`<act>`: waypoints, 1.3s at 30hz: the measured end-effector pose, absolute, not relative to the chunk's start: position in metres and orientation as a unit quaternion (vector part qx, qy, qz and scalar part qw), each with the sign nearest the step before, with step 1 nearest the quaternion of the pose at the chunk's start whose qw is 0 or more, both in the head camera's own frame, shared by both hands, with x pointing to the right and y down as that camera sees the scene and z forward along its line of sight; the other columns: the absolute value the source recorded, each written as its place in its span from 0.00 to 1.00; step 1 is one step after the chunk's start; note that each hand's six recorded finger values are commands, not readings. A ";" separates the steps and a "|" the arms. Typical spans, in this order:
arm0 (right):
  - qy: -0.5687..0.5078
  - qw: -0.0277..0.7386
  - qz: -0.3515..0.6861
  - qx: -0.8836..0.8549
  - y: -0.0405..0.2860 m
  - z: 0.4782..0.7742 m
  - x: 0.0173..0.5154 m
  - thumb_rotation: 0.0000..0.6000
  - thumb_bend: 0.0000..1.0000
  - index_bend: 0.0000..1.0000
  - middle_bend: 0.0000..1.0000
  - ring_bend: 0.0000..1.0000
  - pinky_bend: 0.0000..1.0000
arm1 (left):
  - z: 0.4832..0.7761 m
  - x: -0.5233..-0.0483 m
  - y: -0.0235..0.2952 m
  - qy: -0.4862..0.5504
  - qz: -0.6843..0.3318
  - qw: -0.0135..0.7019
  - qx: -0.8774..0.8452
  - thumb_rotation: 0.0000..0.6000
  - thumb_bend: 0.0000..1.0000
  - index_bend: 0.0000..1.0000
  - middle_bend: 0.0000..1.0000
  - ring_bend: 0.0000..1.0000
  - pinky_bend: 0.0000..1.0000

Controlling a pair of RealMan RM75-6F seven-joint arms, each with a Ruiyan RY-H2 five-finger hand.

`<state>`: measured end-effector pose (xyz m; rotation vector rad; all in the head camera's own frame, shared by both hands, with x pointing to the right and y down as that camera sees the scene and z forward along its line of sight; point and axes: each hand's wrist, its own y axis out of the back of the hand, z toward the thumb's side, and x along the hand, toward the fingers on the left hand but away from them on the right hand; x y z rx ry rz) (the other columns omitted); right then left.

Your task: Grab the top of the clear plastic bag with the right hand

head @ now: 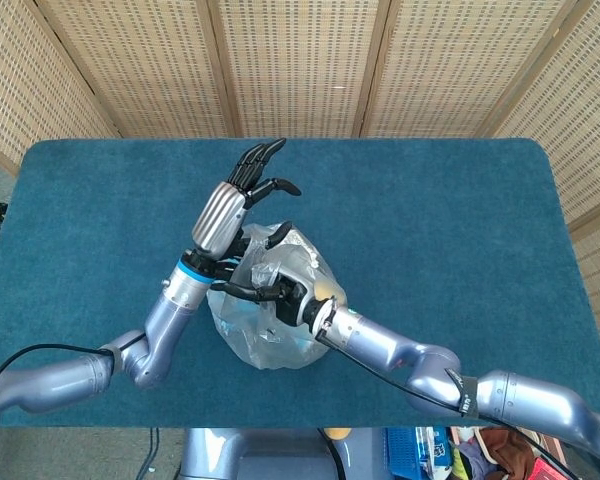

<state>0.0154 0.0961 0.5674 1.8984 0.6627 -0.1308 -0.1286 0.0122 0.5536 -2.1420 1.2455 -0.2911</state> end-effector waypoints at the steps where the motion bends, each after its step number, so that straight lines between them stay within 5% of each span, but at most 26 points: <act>1: 0.278 0.534 -0.055 0.796 0.096 0.567 0.016 1.00 0.36 0.19 0.33 0.18 0.11 | 0.554 -0.129 0.012 0.473 -0.112 0.318 -0.814 1.00 0.37 0.30 0.00 0.00 0.00; 12: 0.282 0.531 -0.074 0.796 0.097 0.575 0.024 1.00 0.37 0.19 0.33 0.18 0.11 | 0.551 -0.137 0.008 0.478 -0.113 0.317 -0.811 1.00 0.35 0.01 0.00 0.00 0.00; 19: 0.285 0.530 -0.076 0.795 0.096 0.577 0.027 1.00 0.39 0.19 0.33 0.18 0.11 | 0.547 -0.142 0.003 0.484 -0.110 0.311 -0.811 1.00 0.30 0.00 0.00 0.00 0.00; 27: 0.288 0.529 -0.076 0.795 0.093 0.576 0.030 1.00 0.40 0.19 0.33 0.18 0.11 | 0.544 -0.148 -0.002 0.489 -0.115 0.309 -0.807 1.00 0.01 0.00 0.00 0.00 0.00; 39: 0.284 0.527 -0.075 0.798 0.091 0.572 0.031 1.00 0.42 0.19 0.33 0.18 0.11 | 0.555 -0.155 -0.007 0.441 -0.186 0.291 -0.828 1.00 0.00 0.00 0.00 0.00 0.00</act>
